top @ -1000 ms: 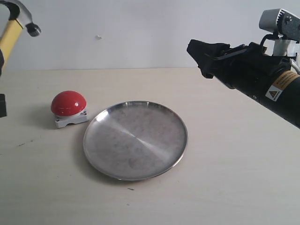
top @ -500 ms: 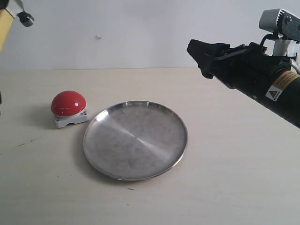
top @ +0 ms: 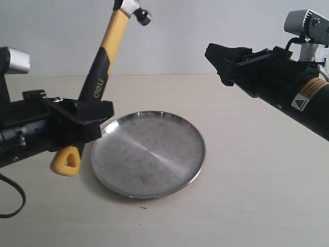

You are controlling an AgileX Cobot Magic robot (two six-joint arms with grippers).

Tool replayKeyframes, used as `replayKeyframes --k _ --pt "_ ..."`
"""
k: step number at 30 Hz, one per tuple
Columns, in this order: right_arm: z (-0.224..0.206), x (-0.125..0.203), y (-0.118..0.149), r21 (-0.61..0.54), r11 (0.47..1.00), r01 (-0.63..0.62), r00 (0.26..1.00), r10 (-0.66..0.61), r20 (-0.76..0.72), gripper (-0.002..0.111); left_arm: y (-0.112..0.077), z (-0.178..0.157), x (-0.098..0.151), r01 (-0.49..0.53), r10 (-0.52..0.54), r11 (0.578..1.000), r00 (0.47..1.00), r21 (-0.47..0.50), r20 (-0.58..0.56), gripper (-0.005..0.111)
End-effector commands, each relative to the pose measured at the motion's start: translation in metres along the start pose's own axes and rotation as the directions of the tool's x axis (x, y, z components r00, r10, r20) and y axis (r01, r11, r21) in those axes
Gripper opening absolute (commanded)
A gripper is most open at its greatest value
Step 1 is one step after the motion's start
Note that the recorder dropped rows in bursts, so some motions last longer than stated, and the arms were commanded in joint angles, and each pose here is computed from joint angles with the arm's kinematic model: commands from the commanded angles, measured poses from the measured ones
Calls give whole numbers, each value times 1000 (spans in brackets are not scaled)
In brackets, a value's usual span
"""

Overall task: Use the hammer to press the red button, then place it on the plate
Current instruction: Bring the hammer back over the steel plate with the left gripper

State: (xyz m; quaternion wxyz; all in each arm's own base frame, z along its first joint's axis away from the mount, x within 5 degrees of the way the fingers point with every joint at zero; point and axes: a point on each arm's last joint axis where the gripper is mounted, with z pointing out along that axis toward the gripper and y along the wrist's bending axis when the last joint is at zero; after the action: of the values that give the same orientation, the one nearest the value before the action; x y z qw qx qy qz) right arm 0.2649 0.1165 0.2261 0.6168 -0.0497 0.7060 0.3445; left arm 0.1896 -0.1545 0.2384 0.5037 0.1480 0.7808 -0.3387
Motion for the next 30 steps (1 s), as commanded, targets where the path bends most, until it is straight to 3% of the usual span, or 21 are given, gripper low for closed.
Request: replayKeyframes --k 1,5,10,19,26,30 --pt "-1 -3 1 -2 1000 10 1000 -10 10 59 -17 20 7 75 -84 964 996 256 26 0" --pt "-1 -3 1 -2 1000 10 1000 -10 10 59 -11 42 23 190 -187 939 982 287 -37 0" --pt "-1 -3 1 -2 1000 10 1000 -10 10 59 12 69 31 374 -363 898 927 232 -89 0" --pt "-1 -3 1 -2 1000 10 1000 -10 10 59 42 94 40 535 -513 828 843 167 -162 0" --pt "-1 -3 1 -2 1000 10 1000 -10 10 59 45 115 46 511 -465 841 851 180 -245 0" --pt "-1 -3 1 -2 1000 10 1000 -10 10 59 53 123 51 529 -491 843 832 100 -260 0"
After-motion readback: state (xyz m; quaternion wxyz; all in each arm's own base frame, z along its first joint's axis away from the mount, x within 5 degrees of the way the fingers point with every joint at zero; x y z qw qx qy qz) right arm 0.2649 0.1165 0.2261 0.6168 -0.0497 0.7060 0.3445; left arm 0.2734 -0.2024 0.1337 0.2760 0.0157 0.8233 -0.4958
